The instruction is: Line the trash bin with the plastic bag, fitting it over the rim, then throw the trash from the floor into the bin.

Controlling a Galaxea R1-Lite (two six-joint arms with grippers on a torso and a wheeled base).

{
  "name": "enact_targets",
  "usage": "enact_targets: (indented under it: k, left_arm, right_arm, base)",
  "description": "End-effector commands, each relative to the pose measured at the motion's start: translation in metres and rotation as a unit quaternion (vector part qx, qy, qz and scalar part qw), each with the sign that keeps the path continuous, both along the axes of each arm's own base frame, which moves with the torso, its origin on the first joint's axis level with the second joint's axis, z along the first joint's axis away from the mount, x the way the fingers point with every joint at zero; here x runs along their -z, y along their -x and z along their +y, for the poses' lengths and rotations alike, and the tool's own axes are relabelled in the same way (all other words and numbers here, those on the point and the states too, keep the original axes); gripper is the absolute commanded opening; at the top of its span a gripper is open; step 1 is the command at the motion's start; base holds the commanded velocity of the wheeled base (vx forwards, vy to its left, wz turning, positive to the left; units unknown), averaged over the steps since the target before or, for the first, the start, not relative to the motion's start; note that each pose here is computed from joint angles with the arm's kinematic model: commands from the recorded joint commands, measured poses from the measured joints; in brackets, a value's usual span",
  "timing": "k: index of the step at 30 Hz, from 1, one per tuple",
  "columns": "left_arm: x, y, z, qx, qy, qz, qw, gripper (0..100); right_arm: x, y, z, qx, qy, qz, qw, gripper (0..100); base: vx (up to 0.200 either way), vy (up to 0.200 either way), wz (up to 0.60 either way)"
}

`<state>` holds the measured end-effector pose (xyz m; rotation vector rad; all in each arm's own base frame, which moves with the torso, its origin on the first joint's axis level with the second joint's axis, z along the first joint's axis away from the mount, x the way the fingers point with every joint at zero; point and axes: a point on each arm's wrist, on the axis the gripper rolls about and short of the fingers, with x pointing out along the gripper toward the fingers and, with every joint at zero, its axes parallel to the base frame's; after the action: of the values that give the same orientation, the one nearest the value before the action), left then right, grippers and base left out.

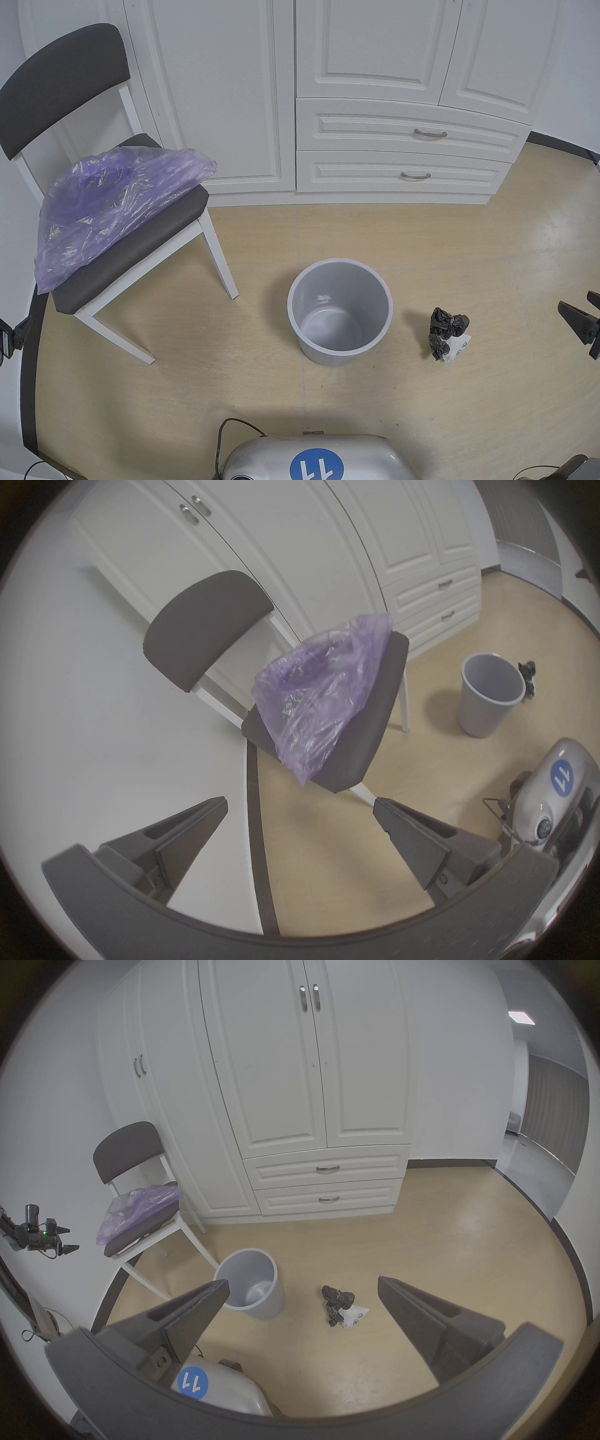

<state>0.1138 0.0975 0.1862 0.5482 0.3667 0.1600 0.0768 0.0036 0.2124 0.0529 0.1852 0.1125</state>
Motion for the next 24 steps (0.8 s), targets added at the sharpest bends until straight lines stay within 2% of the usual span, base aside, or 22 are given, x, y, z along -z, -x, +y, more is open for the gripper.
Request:
enact_targets:
  k: [1,10,14,23,24]
  left_arm:
    - [0.016,-0.001,0.010,0.007,0.032,0.014,0.9994,100]
    - [0.023,-0.032,0.029,0.024,0.019,0.004,0.9995,100]
    - [0.030,-0.057,0.043,0.011,0.009,0.013,0.9998,100]
    - [0.039,-0.084,0.058,0.020,0.030,0.023,0.9991,100]
    - [0.041,-0.093,0.056,0.026,0.050,0.020,0.9982,100]
  right_arm:
    - [0.008,-0.004,0.000,-0.001,0.002,0.020,0.9998,100]
    - [0.010,-0.009,0.000,0.000,0.001,0.033,0.9995,100]
    - [0.011,-0.010,0.000,0.000,0.000,0.035,0.9994,100]
    - [0.011,-0.010,0.000,0.000,0.000,0.036,0.9993,100]
    - [0.010,-0.010,0.000,0.000,0.000,0.035,0.9994,100]
  base:
    - [0.000,0.000,0.00]
    - [0.000,0.000,0.00]
    - [0.000,0.000,0.00]
    - [0.000,0.000,0.00]
    - [0.000,0.000,0.00]
